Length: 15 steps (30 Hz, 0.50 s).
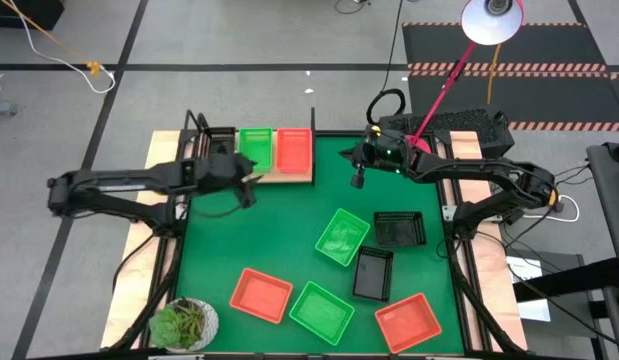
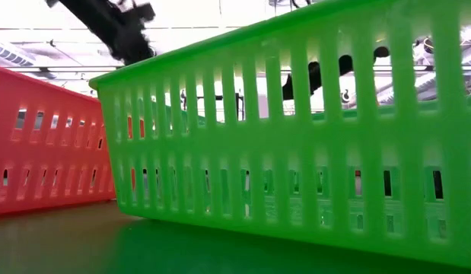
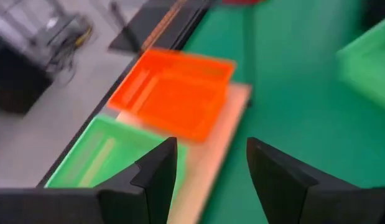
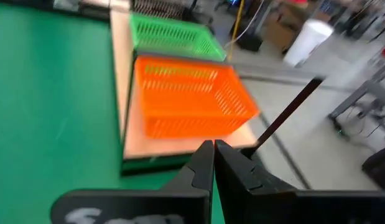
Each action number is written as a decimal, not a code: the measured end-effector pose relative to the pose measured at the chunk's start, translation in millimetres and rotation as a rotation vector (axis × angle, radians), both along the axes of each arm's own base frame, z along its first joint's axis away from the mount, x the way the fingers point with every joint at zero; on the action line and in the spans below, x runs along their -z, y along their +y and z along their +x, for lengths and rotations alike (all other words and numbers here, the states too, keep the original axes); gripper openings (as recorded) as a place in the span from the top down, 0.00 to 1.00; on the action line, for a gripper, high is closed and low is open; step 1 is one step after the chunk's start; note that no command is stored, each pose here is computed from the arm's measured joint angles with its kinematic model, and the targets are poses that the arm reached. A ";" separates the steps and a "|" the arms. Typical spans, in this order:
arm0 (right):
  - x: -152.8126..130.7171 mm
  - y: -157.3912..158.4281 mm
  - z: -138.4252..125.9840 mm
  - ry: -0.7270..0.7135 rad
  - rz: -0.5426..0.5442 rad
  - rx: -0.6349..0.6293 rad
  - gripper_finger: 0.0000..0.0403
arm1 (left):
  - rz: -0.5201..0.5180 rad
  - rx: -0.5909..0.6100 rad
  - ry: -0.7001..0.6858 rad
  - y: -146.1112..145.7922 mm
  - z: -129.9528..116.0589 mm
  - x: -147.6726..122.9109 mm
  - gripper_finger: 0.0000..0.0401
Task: Stack baskets on shelf by color
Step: Stack the green bin on top of the green bin on the shelf
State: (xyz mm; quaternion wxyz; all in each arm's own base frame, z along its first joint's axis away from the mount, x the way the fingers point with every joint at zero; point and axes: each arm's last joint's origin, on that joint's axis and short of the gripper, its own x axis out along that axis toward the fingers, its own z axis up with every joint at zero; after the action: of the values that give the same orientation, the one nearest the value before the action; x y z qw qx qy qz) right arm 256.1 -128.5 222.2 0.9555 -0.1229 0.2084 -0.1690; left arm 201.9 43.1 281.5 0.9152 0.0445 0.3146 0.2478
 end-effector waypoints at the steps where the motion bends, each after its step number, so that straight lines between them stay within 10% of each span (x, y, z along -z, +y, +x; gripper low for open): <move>1: 1.3 3.0 -0.6 0.020 0.022 -0.004 0.98 | 0.000 0.022 -0.027 -7.7 -4.7 -5.1 0.51; 15: -35.4 95.4 -12.9 -0.069 0.320 -0.182 0.98 | 0.102 0.233 -0.159 -74.0 -18.5 -27.4 0.51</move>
State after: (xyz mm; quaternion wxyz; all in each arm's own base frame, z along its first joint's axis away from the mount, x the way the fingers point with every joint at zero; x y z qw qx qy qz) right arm 243.3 -33.2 257.6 0.9808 0.0180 0.1877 -0.0507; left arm 183.4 -30.9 308.9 0.9564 0.1076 0.2206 0.1583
